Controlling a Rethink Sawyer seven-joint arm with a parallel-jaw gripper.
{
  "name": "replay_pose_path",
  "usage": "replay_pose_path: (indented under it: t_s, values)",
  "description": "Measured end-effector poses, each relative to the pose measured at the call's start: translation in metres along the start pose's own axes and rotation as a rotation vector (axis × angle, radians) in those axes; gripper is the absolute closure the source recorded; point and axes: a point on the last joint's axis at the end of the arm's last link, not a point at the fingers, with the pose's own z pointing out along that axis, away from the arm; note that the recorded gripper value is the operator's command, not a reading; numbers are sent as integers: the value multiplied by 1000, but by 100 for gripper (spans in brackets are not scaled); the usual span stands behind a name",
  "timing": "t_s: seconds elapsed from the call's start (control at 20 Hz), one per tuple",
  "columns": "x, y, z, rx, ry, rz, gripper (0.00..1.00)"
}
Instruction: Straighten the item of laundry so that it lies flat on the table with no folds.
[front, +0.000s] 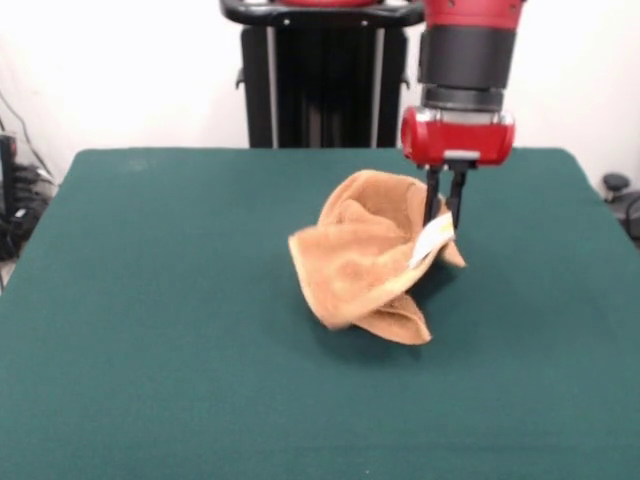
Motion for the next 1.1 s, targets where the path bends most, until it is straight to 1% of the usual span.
replay_pose_path:
  t_s: [0.05,0.15,0.35,0.5,0.6,0.75,0.8,1.0,1.1]
  values:
    - [-12,-6,-9,-8,-25,19,100]
    - [-28,-17,-22,-18,-59,47,100]
    - [-49,-37,-42,-13,-110,78,100]
    - [-60,-39,-55,-7,-140,77,100]
    - [-67,-31,-65,-6,-161,61,100]
    - [-70,-17,-70,1,-174,38,100]
    - [-72,-3,-75,9,-190,18,100]
    - [-80,22,-84,8,-230,-17,100]
    - [-86,24,-90,1,-253,-19,100]
